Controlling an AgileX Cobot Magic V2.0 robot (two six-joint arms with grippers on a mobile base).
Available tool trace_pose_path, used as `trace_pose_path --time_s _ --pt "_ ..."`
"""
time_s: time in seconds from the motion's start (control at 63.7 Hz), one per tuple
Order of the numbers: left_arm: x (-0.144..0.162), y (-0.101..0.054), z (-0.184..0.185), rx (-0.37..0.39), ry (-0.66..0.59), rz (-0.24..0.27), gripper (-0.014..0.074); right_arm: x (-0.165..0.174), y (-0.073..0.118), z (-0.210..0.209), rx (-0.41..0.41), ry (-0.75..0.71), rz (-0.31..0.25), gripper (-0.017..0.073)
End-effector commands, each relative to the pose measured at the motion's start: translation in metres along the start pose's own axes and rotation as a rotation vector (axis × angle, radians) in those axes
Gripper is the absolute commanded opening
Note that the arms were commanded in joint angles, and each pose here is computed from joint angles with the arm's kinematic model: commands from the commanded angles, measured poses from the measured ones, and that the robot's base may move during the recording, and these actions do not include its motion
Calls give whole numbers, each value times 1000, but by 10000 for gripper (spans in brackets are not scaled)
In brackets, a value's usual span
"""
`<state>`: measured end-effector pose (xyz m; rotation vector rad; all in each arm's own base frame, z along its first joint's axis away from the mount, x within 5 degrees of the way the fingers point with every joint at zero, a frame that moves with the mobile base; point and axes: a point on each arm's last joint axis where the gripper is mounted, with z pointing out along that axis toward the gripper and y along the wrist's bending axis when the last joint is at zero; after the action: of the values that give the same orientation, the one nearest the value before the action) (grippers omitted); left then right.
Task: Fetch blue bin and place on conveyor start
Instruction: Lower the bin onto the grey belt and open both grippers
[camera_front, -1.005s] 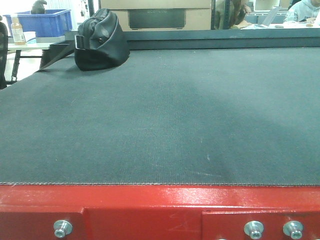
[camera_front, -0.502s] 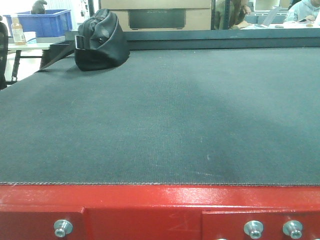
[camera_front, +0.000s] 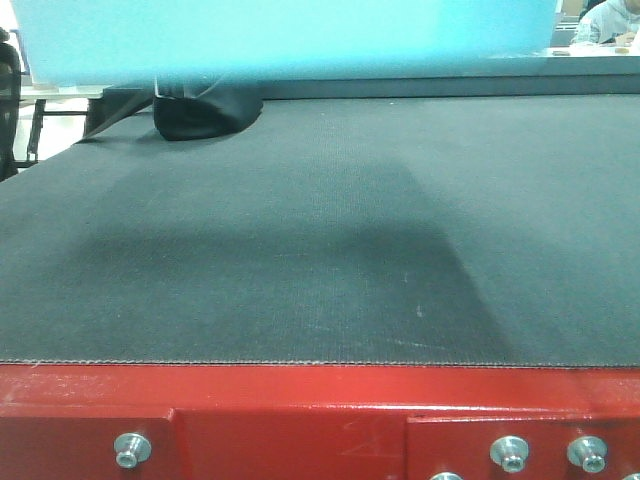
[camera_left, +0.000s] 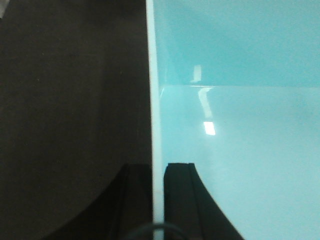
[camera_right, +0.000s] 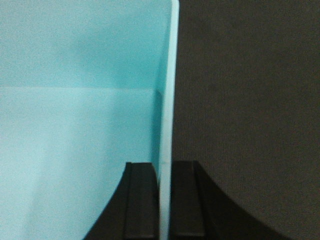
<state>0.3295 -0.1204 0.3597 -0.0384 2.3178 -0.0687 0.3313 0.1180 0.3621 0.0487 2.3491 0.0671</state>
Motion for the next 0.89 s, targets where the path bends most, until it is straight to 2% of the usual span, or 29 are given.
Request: trace_pose_path --time_s 0.0,0.11,0.392,0.487,0.612,0.675,0.722,0.785,0.879 --pt "7 -17 7 140 -74 -34 -111 6 10 15 -123 -82 51 -153" --pt "20 -18 20 148 -57 -21 -111 19 4 31 -118 -62 52 -153" --pt "38 -24 60 118 35 5 -111 34 9 68 -95 17 34 -151" --pt "39 -25 64 117 37 9 -85 36 10 72 -97 27 40 -55" --pt "38 -24 64 121 24 8 75 36 10 73 -97 28 40 216" --pt "37 -23 65 120 24 5 196 35 9 73 -95 28 43 299" --pt "37 -21 65 114 27 3 296 35 7 74 -90 30 48 336" --pt "37 -18 65 102 35 -2 394 35 2 75 -73 42 56 343" --pt "37 -13 66 77 55 -9 459 35 -3 75 -51 60 64 342"
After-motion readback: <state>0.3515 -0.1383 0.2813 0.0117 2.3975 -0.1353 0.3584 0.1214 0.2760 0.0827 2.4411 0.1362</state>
